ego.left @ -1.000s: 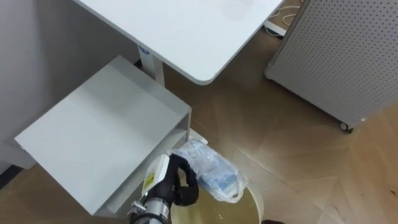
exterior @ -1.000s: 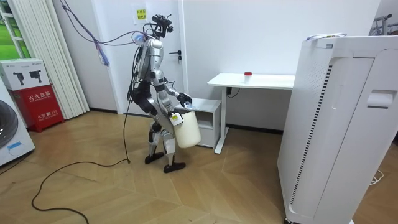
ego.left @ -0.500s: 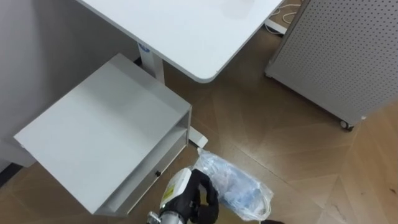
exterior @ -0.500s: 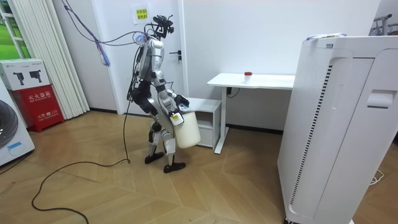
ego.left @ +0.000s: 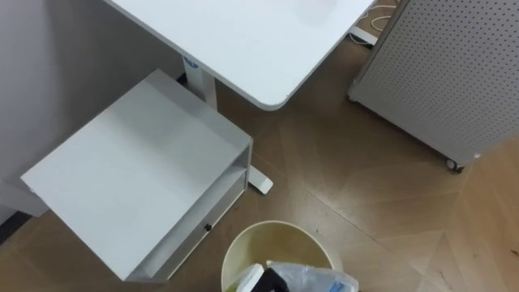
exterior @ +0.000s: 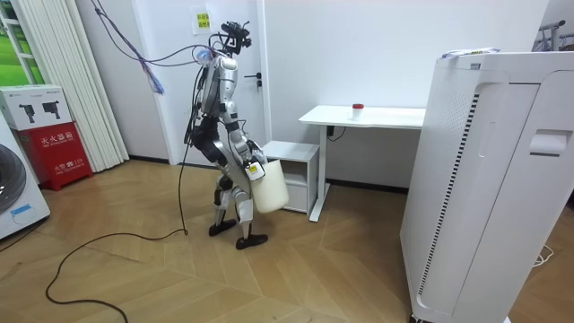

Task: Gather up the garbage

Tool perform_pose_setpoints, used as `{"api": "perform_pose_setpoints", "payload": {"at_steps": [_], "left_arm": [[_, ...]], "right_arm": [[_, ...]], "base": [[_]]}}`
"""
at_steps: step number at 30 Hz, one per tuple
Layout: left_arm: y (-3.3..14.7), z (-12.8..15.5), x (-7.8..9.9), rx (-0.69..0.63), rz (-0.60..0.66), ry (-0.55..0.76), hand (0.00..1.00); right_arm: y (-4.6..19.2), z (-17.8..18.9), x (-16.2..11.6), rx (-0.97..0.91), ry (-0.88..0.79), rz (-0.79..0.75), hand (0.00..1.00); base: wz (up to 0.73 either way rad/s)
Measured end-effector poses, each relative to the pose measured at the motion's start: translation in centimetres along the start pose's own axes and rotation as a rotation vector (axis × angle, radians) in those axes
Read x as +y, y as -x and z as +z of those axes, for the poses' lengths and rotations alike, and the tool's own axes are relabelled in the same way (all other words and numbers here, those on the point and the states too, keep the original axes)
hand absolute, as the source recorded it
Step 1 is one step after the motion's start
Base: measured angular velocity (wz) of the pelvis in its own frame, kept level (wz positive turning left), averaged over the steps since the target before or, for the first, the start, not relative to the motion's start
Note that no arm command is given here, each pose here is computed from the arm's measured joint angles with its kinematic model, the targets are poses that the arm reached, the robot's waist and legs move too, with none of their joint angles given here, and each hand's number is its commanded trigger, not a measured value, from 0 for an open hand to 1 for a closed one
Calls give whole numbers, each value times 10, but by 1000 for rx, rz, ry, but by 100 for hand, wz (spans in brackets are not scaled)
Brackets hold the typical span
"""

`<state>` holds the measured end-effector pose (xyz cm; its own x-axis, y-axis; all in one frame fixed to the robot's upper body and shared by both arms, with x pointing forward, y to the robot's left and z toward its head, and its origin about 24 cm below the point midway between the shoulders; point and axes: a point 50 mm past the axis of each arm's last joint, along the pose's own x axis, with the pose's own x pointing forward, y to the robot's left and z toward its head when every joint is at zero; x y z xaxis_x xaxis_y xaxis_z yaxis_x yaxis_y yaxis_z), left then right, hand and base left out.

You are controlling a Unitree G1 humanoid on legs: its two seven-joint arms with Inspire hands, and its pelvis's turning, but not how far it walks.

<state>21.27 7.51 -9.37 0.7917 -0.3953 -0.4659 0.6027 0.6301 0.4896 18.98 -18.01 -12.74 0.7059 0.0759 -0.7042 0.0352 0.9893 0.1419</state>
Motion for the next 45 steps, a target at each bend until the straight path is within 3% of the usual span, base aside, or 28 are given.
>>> {"api": "perform_pose_setpoints", "payload": {"at_steps": [1, 2, 3, 17, 27, 36, 45], "left_arm": [[2, -2, 0, 3, -6, -3, 85], [3, -3, 0, 3, -9, -9, 53], [3, -4, 0, 4, -21, -21, 0], [9, -12, -5, 25, -46, -33, 0], [10, -16, 11, 39, 34, -5, 0], [10, 3, 37, -77, 114, -67, 0], [34, 17, 87, -192, 462, -15, 0]], "right_arm": [[0, 0, 0, 0, 0, 2, 100], [0, 0, 1, 0, 0, 5, 100], [0, -1, 1, 1, -2, 10, 100], [1, -2, -1, 5, -18, 13, 100], [-1, 1, -13, 26, -105, -33, 100], [4, -4, -25, 20, -224, -87, 100], [15, -21, -31, 26, -231, -100, 100]], "base": [[0], [0], [0], [-3], [-1], [-5], [-51]]}}
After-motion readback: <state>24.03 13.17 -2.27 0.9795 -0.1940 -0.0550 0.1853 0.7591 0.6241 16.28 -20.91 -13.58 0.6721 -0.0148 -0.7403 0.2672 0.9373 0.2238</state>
